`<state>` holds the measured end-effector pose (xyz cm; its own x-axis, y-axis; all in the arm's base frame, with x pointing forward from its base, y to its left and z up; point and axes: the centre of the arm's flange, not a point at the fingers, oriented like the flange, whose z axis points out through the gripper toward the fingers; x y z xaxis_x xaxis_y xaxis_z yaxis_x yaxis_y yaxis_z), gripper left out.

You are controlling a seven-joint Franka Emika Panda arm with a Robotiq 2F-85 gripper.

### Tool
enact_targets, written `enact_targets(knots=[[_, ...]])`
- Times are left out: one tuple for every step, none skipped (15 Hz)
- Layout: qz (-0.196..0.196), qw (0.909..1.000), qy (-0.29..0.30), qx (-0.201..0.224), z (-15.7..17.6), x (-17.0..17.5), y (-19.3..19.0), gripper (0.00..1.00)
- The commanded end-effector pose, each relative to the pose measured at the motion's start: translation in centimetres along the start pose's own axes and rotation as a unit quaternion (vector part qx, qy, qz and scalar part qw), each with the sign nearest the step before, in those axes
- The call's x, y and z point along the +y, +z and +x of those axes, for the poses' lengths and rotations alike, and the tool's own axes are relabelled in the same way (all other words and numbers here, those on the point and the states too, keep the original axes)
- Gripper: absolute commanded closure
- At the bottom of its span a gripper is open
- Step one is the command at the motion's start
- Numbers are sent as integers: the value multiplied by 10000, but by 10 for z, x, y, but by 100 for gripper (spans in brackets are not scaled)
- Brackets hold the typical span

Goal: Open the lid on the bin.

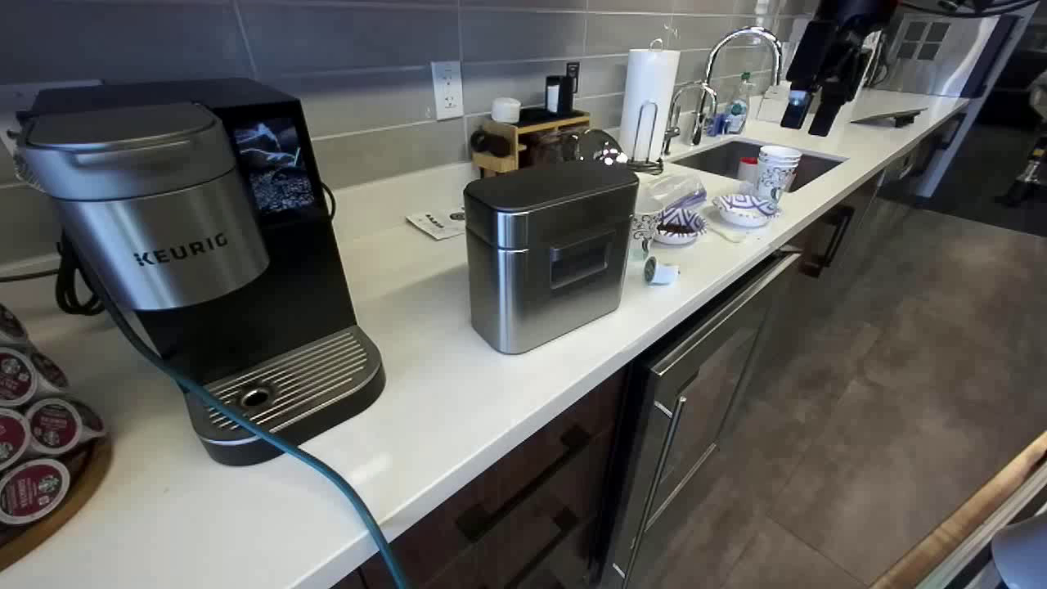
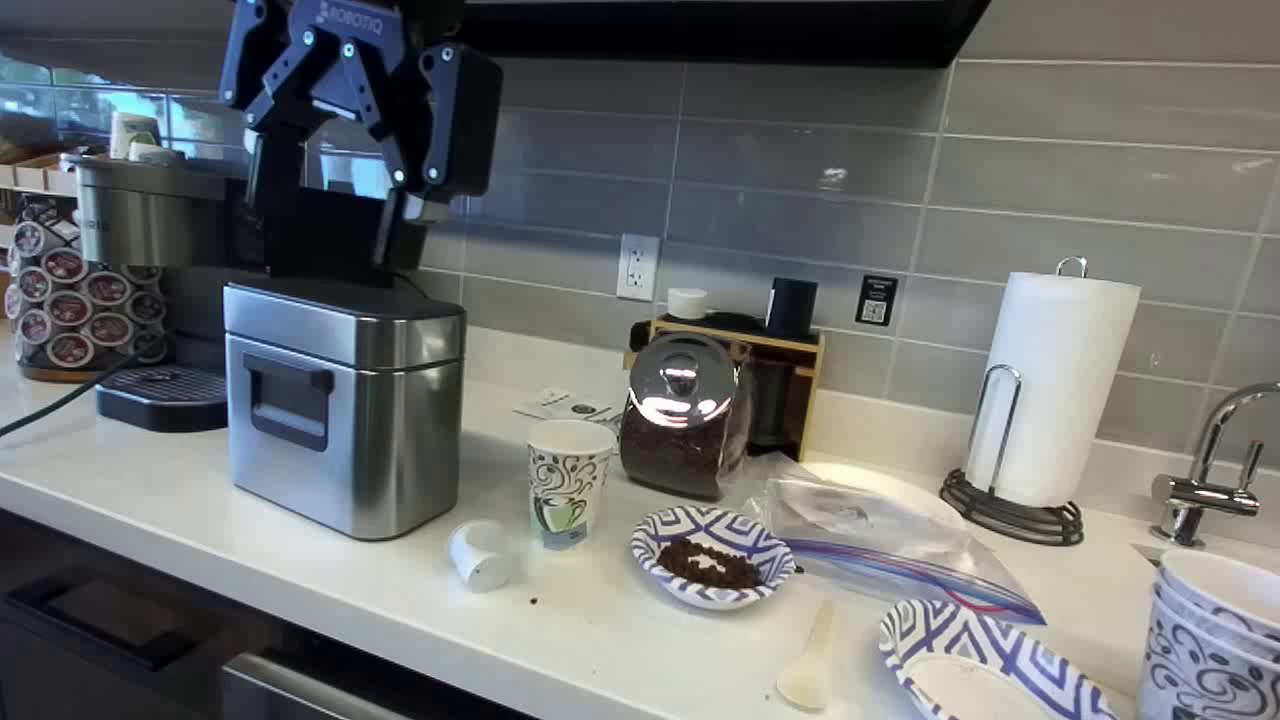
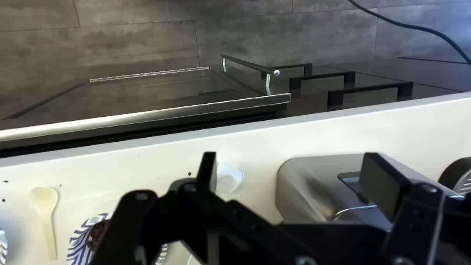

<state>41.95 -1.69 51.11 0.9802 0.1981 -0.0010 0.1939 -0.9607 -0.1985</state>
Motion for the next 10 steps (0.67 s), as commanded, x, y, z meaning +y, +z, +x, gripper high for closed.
enact_targets(knots=[[0,10000,0,0,0,0,0,0],[0,10000,0,0,0,0,0,0],[0,10000,0,0,0,0,0,0],[0,10000,0,0,0,0,0,0],[0,10000,0,0,0,0,0,0],[0,10000,0,0,0,0,0,0],[0,10000,0,0,0,0,0,0],[0,10000,0,0,0,0,0,0],[0,10000,0,0,0,0,0,0],[147,9999,-61,25,4,6,-1,0]])
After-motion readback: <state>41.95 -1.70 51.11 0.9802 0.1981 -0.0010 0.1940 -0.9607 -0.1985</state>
